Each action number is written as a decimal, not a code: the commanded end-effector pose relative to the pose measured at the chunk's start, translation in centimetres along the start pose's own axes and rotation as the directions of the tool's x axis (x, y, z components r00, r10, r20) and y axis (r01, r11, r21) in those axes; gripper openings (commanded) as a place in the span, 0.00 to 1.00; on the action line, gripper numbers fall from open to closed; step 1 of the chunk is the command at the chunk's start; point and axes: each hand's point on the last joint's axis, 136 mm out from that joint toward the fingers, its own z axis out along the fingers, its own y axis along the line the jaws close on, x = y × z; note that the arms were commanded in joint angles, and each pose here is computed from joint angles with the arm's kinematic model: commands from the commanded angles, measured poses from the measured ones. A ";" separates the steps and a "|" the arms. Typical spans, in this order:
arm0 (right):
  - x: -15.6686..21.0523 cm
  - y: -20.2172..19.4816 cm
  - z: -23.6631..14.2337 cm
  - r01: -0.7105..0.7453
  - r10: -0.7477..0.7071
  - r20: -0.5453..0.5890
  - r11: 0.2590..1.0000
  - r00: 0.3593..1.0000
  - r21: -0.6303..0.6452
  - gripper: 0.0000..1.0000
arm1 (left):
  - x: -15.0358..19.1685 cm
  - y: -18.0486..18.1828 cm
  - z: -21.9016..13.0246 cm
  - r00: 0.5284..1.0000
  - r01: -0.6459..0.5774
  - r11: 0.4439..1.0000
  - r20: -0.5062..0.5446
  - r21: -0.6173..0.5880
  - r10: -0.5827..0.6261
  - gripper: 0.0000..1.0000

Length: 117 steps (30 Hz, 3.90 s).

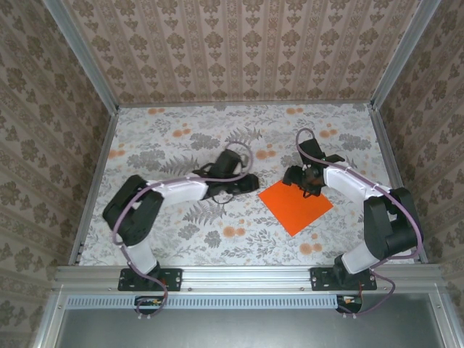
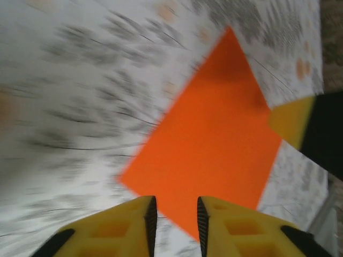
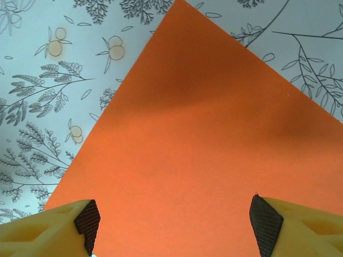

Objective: Fold a paper plane with a square sheet of paper (pick it up from the middle)
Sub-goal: Move the square sheet of paper to the center of the table, then fold the square sheet of paper in half at the center of the table.

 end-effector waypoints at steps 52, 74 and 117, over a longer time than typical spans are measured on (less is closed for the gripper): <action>2.6 7.9 3.2 0.722 -0.703 -0.225 0.691 0.675 0.006 0.99 | -11.0 13.6 -14.3 0.982 0.158 0.942 0.145 -0.295 -0.119 0.77; 4.2 5.6 8.3 0.748 -0.686 -0.388 0.664 0.615 0.011 0.85 | -9.8 16.5 -17.9 0.962 0.218 0.911 0.235 -0.351 -0.139 1.00; 6.4 14.8 3.7 0.068 -0.246 -0.265 0.838 0.932 -0.542 0.47 | -5.2 11.1 -12.7 0.937 0.166 0.985 0.305 0.041 -0.170 0.96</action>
